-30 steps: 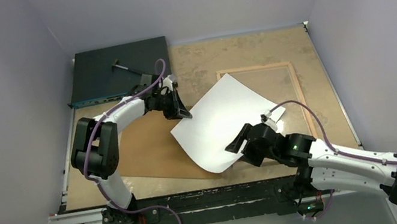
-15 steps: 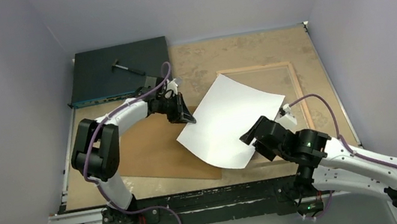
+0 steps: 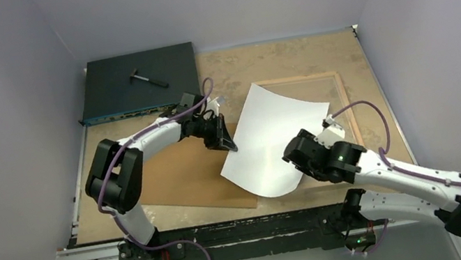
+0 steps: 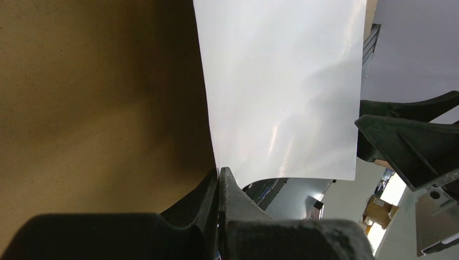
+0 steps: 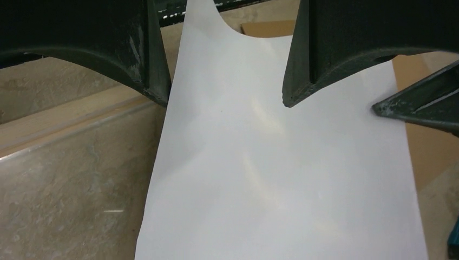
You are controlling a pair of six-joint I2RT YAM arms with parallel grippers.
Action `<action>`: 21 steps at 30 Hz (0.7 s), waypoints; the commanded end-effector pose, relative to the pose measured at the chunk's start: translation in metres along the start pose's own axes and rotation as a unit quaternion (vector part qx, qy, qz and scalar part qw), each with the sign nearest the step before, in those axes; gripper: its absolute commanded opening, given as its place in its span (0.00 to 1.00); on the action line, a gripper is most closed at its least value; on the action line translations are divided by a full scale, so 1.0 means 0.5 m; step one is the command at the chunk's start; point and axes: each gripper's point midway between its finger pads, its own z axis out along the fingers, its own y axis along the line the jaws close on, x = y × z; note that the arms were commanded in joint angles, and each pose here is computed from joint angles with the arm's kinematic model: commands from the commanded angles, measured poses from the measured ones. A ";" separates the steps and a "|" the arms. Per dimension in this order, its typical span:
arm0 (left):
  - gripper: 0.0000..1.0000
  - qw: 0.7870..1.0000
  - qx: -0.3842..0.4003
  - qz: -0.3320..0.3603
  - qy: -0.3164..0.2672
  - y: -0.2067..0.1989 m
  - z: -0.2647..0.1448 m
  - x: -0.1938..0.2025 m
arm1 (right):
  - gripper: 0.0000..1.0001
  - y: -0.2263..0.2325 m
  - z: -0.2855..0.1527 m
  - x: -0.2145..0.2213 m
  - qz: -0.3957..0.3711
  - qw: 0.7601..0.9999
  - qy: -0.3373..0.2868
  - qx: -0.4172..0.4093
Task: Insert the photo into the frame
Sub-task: Adjust the photo frame item on the photo frame.
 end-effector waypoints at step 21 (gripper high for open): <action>0.00 0.999 0.030 0.024 0.021 -0.065 0.090 -0.018 | 0.99 -0.014 0.052 -0.177 -0.061 0.985 -0.116 0.115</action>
